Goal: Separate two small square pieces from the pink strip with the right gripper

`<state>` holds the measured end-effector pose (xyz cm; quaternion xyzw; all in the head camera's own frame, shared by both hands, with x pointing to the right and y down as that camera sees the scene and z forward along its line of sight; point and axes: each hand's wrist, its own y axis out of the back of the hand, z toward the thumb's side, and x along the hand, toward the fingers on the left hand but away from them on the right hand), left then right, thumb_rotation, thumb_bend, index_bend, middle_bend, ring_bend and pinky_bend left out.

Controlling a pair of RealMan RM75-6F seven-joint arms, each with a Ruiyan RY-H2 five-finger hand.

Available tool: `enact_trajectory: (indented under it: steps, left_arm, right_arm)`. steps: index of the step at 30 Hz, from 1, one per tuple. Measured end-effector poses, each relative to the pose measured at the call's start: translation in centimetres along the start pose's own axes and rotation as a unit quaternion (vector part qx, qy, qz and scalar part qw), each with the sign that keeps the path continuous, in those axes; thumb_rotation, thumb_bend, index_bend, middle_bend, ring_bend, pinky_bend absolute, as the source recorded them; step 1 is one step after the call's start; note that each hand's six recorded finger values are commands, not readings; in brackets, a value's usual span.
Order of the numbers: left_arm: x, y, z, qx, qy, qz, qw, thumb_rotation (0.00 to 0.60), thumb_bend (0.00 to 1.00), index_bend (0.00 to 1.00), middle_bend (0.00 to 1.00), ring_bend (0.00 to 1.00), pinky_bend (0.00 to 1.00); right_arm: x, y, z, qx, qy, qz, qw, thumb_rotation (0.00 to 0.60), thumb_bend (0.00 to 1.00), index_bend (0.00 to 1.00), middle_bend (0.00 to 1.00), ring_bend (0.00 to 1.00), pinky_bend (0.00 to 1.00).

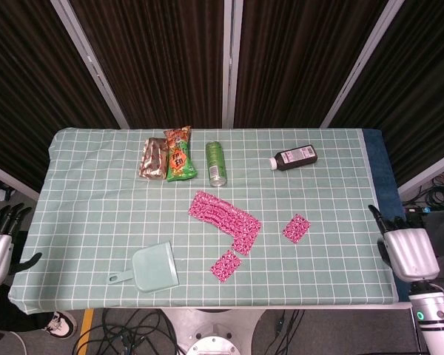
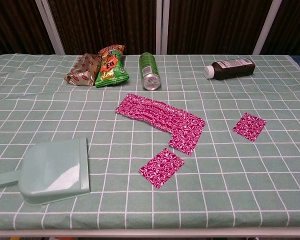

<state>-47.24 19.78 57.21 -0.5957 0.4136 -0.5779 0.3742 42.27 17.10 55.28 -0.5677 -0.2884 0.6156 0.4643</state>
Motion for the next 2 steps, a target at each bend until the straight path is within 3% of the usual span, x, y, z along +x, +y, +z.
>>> enact_trajectory:
  steps: [2]
  left_arm:
    - [-0.04,-0.12,0.05,0.001,-0.001,-0.001,1.0,0.6,0.14,0.11,0.07,0.04,0.24]
  right_arm:
    - [0.87,-0.51,-1.32,0.008,-0.013,0.002,0.9999,0.6,0.16,0.0,0.0,0.0,0.01]
